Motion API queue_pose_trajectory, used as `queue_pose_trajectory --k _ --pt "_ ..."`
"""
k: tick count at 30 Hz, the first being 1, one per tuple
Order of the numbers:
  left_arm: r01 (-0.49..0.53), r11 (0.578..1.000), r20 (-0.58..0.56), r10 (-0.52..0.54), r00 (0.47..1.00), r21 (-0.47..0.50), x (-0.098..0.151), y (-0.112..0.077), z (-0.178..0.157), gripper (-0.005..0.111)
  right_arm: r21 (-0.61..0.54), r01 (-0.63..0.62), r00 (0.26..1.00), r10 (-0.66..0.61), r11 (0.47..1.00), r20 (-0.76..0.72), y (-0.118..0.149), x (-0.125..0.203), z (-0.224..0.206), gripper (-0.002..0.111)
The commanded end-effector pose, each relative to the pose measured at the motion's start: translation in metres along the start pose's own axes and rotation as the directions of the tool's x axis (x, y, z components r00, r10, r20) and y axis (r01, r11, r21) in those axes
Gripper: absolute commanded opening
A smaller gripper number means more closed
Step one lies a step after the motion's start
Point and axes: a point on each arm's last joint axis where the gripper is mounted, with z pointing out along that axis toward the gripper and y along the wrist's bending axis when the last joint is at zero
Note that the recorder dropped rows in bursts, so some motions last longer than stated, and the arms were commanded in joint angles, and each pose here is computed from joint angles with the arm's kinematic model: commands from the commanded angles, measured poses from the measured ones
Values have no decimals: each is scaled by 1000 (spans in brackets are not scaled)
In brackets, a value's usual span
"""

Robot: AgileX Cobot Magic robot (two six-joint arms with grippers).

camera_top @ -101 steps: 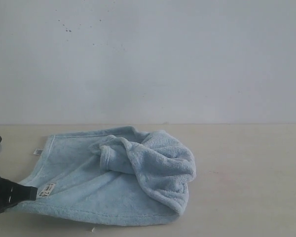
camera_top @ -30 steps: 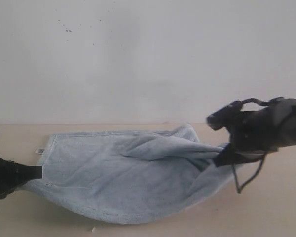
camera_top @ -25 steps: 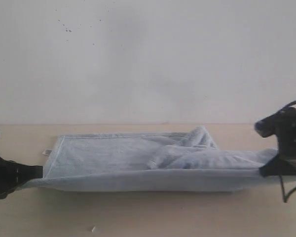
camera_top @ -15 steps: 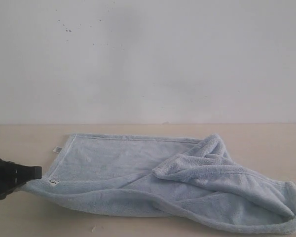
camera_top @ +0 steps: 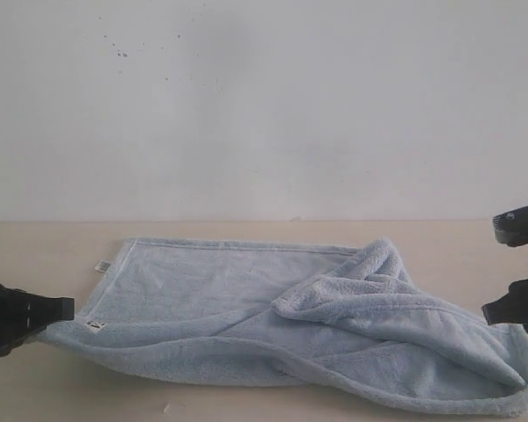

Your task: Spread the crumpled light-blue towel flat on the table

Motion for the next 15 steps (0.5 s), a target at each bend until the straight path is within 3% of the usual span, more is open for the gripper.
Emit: queue_pose_trajectory --k 1,9,15 --pt "18 1000 -6 -18 1000 -2 1 0 -1 4 -34 -135 991 135 990 2 -8 -1 19 51" --pt "18 1000 4 -18 1000 1 0 0 -1 4 -50 -245 968 247 968 50 -33 -16 42 51" --pt "14 1000 6 -14 1000 2 0 0 -1 4 -100 -253 966 256 962 28 -26 -10 62 51"
